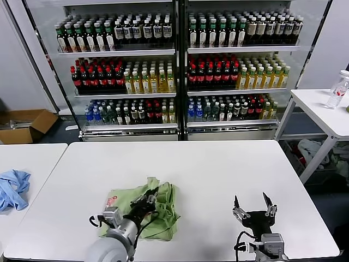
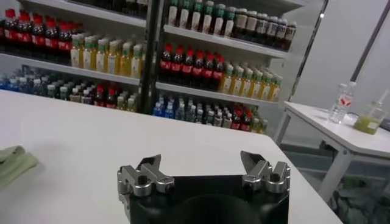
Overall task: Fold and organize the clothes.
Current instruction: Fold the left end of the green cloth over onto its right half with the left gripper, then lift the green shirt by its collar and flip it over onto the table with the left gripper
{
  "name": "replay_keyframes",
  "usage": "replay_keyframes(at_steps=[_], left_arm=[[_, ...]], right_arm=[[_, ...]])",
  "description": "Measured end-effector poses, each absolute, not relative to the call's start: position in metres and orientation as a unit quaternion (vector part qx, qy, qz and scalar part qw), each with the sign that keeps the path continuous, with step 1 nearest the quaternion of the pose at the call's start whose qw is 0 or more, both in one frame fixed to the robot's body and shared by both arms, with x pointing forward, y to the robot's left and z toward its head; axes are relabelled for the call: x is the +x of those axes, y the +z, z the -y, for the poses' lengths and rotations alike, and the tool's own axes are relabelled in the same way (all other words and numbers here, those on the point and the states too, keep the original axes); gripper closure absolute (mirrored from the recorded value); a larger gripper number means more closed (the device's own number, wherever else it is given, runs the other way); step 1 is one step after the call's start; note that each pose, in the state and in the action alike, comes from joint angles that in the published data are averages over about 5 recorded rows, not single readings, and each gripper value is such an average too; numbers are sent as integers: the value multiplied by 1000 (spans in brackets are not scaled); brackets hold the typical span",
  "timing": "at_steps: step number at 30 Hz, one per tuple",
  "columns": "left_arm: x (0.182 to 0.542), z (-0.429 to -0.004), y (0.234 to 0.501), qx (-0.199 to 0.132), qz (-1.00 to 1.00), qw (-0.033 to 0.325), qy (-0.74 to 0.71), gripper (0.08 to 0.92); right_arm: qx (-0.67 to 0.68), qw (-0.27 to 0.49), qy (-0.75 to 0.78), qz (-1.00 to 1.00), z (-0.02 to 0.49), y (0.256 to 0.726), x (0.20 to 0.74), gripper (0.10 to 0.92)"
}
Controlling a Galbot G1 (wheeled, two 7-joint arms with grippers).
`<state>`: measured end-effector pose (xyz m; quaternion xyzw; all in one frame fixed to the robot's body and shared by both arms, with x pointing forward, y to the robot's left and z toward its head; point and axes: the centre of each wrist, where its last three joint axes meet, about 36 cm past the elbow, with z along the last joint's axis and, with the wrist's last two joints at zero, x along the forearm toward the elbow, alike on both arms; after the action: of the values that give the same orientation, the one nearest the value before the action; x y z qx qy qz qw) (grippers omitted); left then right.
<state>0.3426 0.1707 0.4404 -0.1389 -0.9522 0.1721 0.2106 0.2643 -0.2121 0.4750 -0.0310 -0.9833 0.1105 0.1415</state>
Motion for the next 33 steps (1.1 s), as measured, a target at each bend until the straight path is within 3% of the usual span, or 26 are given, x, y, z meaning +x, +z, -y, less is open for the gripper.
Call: replay_keyframes(at_steps=[8, 12, 17, 24, 33], left_arm=[[331, -159, 449, -162, 953, 172, 190, 482], [328, -183, 448, -135, 964, 160, 165, 361], [324, -230, 437, -78, 976, 172, 112, 221], [321, -273, 411, -15, 976, 211, 54, 177], [320, -293, 395, 3, 967, 249, 46, 177]], right_arm=[[-23, 134, 113, 984, 212, 477, 268, 200], [-20, 132, 112, 985, 211, 476, 270, 200], [-19, 130, 115, 985, 213, 474, 273, 199], [-19, 128, 120, 984, 215, 475, 274, 199], [-20, 131, 118, 984, 213, 471, 274, 200]])
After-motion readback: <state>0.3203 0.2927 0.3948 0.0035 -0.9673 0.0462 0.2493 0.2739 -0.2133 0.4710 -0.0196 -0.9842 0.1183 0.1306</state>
